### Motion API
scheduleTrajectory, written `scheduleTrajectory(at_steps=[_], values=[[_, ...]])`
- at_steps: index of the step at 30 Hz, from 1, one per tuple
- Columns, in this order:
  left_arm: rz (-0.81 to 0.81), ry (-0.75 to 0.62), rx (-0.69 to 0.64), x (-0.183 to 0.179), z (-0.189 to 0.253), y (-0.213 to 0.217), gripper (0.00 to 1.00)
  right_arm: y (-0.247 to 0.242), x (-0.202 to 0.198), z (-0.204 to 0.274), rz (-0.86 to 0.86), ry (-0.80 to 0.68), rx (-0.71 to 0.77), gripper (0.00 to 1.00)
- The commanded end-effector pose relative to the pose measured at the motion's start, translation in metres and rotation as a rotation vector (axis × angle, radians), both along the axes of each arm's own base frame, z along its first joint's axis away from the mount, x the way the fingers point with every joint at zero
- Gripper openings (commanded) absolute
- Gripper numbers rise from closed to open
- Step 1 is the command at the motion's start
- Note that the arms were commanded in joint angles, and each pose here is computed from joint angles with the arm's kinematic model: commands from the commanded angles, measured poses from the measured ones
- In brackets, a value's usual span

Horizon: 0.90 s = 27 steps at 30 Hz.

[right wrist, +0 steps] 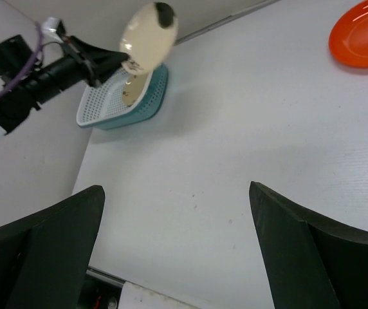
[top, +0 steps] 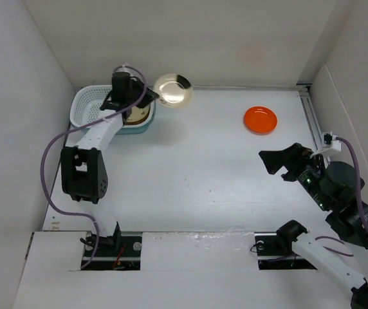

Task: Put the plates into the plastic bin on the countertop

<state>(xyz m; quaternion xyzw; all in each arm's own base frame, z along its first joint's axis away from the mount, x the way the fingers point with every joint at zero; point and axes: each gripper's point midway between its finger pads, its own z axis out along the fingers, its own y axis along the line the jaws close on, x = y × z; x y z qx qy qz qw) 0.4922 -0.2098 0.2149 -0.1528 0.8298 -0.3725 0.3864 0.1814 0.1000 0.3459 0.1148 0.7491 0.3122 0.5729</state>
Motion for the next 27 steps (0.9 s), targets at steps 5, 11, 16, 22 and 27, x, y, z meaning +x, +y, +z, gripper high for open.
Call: scheduleTrajectory(at_steps=[5, 11, 16, 22, 27], values=[[0.350, 0.063, 0.027, 0.036, 0.008, 0.138, 0.00, 0.021, 0.017, 0.012, 0.058, -0.056, 0.015, 1.00], [0.478, 0.139, 0.057, 0.056, -0.011, 0.207, 0.00, 0.027, 0.028, 0.003, 0.061, -0.035, -0.019, 1.00], [0.537, 0.194, 0.094, 0.061, -0.035, 0.232, 0.00, 0.029, 0.032, 0.005, 0.061, -0.042, -0.015, 1.00], [0.550, 0.236, 0.110, 0.061, -0.057, 0.236, 0.18, 0.033, 0.035, 0.003, 0.070, -0.032, -0.019, 1.00], [0.532, 0.160, 0.086, 0.062, -0.029, 0.231, 0.77, 0.037, 0.050, -0.012, 0.063, -0.006, -0.041, 1.00]])
